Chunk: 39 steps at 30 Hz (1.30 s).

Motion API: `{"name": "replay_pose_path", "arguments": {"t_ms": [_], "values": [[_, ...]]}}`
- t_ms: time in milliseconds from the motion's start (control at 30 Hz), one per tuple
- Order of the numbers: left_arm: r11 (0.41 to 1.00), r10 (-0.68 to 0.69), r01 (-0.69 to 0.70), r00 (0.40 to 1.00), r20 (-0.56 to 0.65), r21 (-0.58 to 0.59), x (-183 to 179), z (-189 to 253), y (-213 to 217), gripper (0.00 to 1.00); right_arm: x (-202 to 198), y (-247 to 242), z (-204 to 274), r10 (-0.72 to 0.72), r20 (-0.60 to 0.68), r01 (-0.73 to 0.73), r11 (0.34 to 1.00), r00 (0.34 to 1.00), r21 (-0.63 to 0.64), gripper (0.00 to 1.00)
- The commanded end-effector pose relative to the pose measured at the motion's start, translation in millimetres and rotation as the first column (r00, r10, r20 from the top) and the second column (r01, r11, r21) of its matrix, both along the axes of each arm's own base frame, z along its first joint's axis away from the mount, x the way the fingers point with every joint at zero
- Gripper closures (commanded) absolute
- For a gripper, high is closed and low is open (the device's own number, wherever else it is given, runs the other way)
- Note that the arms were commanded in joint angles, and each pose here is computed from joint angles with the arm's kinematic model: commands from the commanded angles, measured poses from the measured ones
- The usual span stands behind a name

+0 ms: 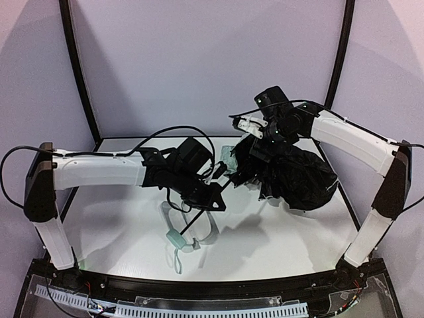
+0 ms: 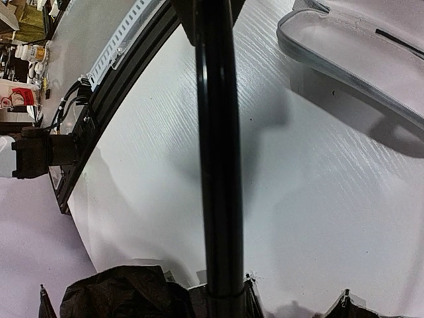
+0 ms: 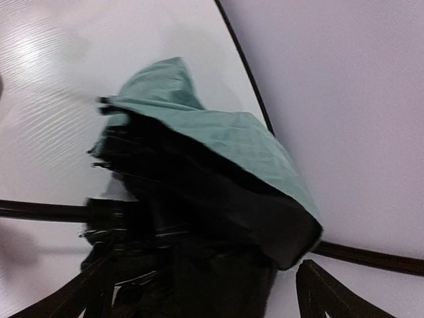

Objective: Open the umbrella

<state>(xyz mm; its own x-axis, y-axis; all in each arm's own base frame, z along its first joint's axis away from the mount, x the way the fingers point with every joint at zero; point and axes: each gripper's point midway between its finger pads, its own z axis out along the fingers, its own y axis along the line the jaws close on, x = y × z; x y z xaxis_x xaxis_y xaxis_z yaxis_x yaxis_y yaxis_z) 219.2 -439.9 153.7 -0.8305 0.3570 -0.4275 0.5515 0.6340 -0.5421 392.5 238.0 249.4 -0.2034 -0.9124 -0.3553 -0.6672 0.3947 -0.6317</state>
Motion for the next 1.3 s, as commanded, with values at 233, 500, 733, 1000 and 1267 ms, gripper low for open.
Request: {"name": "replay_pose_path", "arguments": {"t_ms": [233, 500, 733, 1000, 1267], "values": [[0.961, -0.081, 0.101, 0.993, 0.088, -0.256, -25.8, 68.3, 4.3, 0.99, 77.0, -69.8, 110.1, -0.483, 0.358, 0.351, 0.858, 0.799, 0.374, 0.16], [0.846, -0.190, 0.246, 0.968, 0.164, -0.472, -68.1, 105.5, 23.2, 0.99, 76.9, -108.7, 141.0, -0.641, 0.252, 0.399, 0.689, 0.725, 0.605, 0.18], [0.806, -0.172, 0.260, 0.962, 0.210, -0.532, -78.3, 118.5, 38.8, 0.99, 45.0, -67.7, 130.4, -0.439, 0.081, 0.271, 0.680, 0.895, 0.682, 0.17], [0.747, -0.203, 0.339, 0.936, 0.289, -0.572, -87.7, 121.9, 41.5, 0.99, -33.5, -51.3, 202.9, -0.208, 0.182, -0.041, 0.544, 0.961, 0.838, 0.02], [0.738, -0.179, 0.386, 0.902, 0.392, -0.553, -76.8, 128.9, 45.2, 0.99, -108.2, -69.4, 252.0, -0.147, 0.328, -0.245, 0.407, 0.933, 0.880, 0.01]]}}
